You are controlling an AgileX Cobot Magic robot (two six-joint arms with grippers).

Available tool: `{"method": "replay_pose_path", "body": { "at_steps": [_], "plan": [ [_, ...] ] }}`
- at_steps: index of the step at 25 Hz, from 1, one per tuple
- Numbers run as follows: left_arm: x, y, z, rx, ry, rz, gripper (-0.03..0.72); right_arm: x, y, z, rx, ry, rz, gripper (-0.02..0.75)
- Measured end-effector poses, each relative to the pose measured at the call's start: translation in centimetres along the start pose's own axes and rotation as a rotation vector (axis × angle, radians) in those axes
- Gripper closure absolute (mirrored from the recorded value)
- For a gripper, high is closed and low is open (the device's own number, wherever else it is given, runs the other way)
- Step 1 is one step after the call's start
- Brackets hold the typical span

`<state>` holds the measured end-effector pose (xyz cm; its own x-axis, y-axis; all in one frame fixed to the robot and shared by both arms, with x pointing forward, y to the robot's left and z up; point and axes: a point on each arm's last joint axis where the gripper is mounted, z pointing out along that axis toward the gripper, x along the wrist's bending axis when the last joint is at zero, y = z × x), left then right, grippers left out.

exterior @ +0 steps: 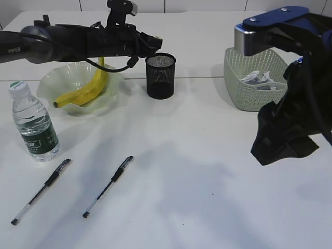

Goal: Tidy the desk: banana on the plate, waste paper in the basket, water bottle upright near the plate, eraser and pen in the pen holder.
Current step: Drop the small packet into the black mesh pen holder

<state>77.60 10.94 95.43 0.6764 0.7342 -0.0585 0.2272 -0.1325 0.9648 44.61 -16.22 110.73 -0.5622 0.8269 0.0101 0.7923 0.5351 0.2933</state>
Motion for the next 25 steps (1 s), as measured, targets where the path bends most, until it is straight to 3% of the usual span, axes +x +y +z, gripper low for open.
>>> {"method": "replay_pose_path", "body": {
  "at_steps": [15, 25],
  "plan": [
    [-0.12, -0.63, 0.34, -0.006, -0.026, -0.003, 0.536, 0.00, -0.01, -0.02, -0.001, 0.000, 0.000, 0.276],
    [-0.12, -0.63, 0.34, -0.007, -0.026, -0.002, 0.485, 0.00, -0.01, -0.02, -0.001, 0.000, 0.000, 0.276]
  ]
}}
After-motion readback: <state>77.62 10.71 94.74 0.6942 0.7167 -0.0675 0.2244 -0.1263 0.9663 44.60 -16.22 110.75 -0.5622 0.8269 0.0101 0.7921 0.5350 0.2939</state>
